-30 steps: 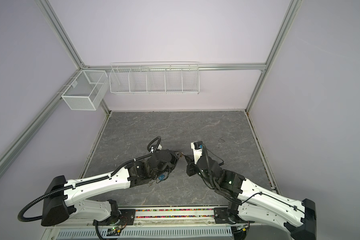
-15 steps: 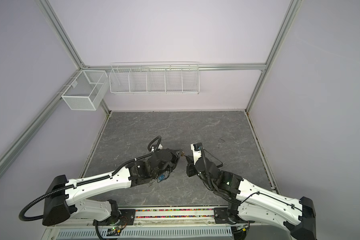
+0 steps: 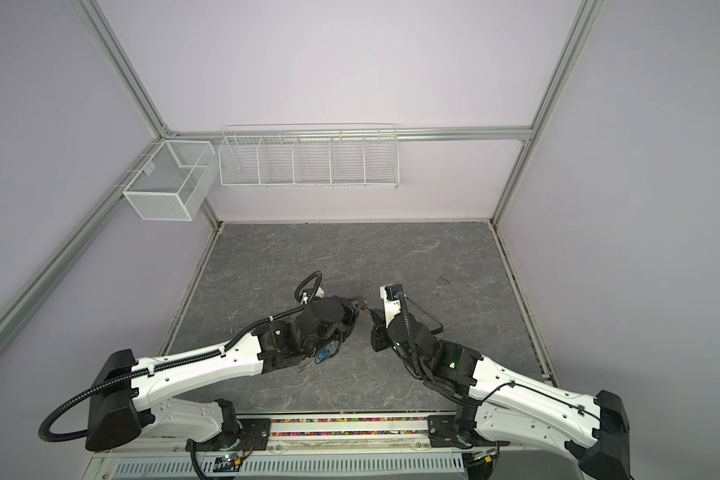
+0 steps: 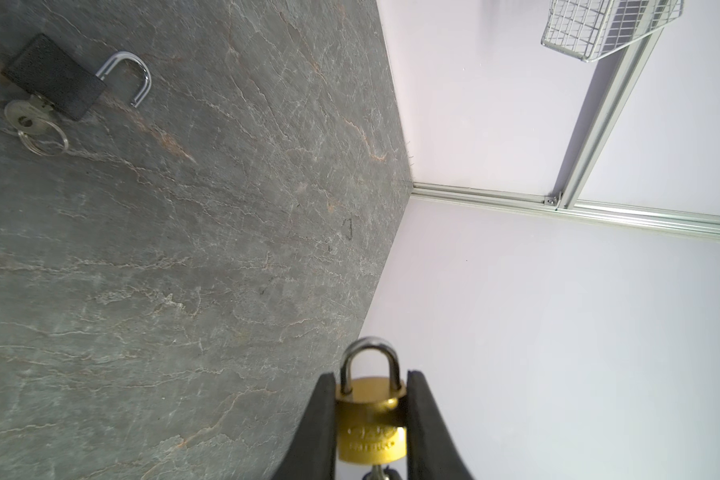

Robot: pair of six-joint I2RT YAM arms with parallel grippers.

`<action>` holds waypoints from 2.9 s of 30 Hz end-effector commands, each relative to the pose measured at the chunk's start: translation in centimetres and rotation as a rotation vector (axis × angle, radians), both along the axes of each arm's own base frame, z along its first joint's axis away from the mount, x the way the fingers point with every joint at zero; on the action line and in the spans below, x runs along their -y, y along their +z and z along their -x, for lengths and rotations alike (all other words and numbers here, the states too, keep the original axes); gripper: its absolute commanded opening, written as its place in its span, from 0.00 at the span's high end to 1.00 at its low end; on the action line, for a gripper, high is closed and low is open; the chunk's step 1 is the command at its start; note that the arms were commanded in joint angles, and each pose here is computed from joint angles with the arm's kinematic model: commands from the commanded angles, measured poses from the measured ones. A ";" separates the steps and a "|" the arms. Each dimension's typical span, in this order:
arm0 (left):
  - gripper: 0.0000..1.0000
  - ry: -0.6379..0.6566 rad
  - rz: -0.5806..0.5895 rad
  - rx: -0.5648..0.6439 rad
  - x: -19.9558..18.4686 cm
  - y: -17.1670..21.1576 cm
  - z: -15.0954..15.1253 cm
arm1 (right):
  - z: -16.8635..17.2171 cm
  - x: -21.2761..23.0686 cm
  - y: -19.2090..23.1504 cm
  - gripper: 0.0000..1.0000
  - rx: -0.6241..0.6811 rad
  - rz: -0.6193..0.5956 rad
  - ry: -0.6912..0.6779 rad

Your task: Unlock with the key

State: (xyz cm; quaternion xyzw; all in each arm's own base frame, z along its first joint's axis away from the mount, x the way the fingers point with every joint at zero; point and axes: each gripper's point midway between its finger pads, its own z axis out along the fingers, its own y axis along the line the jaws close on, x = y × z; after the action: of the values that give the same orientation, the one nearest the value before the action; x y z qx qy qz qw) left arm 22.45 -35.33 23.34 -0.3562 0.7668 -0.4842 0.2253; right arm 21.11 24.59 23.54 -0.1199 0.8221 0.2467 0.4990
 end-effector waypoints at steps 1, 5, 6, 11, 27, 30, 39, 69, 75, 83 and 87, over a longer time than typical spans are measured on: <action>0.96 -0.001 0.081 0.009 1.1 2.2 -0.1 | 0.2 -0.7 0.7 0.93 0.023 -0.022 0.031; 0.96 0.011 0.087 0.005 1.1 2.2 -0.2 | 0.2 -0.8 0.4 0.93 0.022 -0.011 0.032; 0.96 0.012 0.086 0.007 1.1 2.2 -0.3 | 0.1 -0.7 0.3 0.93 0.022 -0.009 0.028; 0.97 0.030 0.090 -0.005 1.0 2.0 -0.4 | 0.3 -1.0 0.4 0.93 0.028 -0.002 0.039; 0.97 0.035 0.078 0.006 0.6 2.5 -0.4 | 0.0 -0.1 1.8 0.94 0.067 0.005 -0.002; 0.97 0.045 0.074 0.008 0.4 2.5 -0.5 | 0.1 0.5 2.1 0.93 0.085 0.004 -0.005; 0.97 0.038 0.065 0.003 0.6 2.4 -0.5 | -0.2 0.8 2.5 0.94 0.099 0.021 -0.023; 0.97 0.015 0.134 0.023 1.5 4.0 -0.2 | -0.8 -0.1 2.5 0.94 0.081 0.017 -0.026; 0.97 0.019 0.128 0.034 1.3 4.5 0.0 | -1.2 0.4 2.1 0.94 0.036 -0.019 -0.051; 0.97 0.011 0.103 0.030 1.5 4.1 0.1 | -1.3 0.6 4.5 0.93 0.074 -0.053 -0.037; 0.97 0.018 0.107 0.033 1.5 4.3 0.0 | -1.0 0.0 4.5 0.93 0.069 -0.057 -0.009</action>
State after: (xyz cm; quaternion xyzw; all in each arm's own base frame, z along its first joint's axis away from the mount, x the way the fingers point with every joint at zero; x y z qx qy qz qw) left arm 23.13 -35.76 26.23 -0.3775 0.7355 -0.5111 0.2350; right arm 22.23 24.09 26.50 -0.1061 0.8094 0.2447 0.5232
